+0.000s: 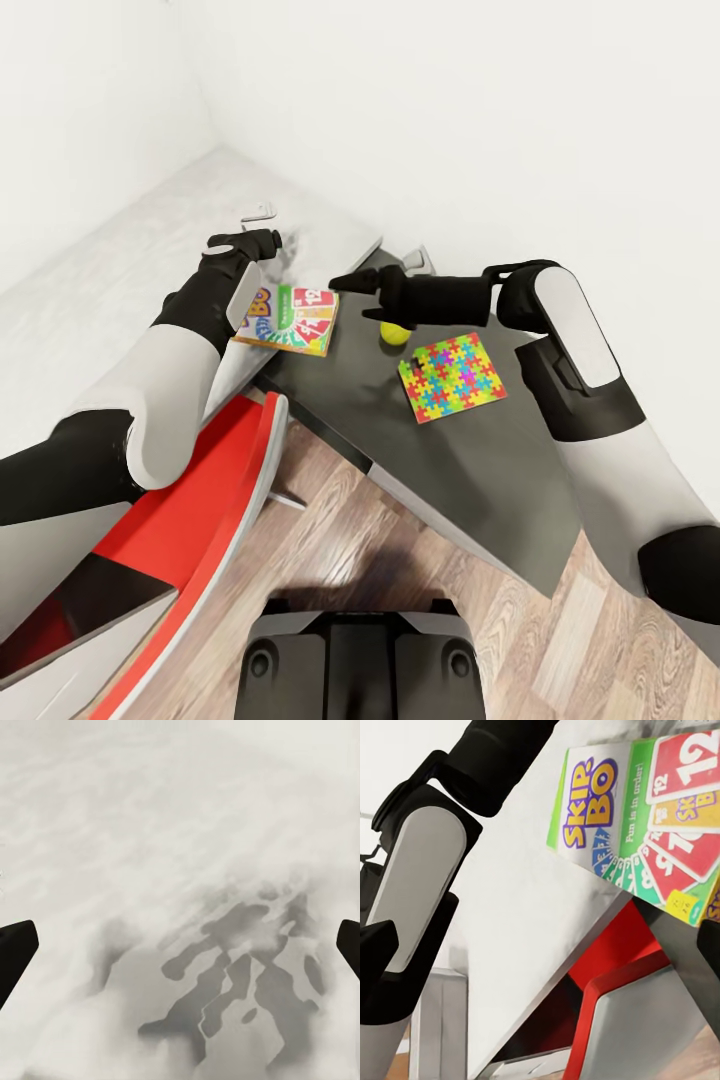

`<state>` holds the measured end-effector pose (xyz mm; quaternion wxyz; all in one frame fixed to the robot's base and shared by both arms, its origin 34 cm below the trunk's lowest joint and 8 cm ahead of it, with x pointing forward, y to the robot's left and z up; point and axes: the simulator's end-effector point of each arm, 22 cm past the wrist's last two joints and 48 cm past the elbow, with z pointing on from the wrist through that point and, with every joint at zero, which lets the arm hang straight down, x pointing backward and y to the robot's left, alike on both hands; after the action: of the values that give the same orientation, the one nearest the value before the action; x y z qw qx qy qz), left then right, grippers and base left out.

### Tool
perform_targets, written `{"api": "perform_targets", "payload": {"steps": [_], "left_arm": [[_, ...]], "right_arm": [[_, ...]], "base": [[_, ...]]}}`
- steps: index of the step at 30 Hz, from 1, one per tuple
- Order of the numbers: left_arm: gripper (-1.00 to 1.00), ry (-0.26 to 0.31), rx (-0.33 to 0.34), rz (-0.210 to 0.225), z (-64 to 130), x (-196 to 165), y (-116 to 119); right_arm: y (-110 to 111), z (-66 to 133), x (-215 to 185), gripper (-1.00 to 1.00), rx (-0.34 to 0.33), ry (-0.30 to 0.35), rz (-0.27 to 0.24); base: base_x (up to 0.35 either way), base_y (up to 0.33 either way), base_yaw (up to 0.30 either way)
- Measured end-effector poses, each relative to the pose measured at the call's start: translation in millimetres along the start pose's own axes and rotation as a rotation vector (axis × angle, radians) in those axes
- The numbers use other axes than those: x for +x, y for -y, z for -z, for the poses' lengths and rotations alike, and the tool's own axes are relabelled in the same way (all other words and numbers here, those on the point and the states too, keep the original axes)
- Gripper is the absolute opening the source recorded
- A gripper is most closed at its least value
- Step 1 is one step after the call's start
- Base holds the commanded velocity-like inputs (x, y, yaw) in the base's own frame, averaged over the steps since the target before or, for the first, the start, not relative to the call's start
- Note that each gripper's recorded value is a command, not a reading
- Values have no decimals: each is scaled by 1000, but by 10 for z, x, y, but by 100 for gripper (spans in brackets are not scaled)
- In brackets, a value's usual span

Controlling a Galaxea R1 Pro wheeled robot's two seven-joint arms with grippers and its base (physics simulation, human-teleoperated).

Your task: Put all the toys in the child's room - the three board games (two on the bed and one on the table), the two jigsaw puzzles on the table, and the tennis ball on the table - inside the toy box on the table in the child's room.

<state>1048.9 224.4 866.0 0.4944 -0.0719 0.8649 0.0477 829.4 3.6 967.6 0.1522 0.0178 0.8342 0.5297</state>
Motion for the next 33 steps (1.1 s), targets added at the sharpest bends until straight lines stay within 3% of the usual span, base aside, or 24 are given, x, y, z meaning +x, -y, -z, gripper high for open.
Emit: {"api": "perform_targets", "payload": {"steps": [33], "left_arm": [[100,48,7,8,197,-444,7]], "right_arm": [[-335,140,-92,100,-10,22,46]], "base": [[-1,0,0]]}}
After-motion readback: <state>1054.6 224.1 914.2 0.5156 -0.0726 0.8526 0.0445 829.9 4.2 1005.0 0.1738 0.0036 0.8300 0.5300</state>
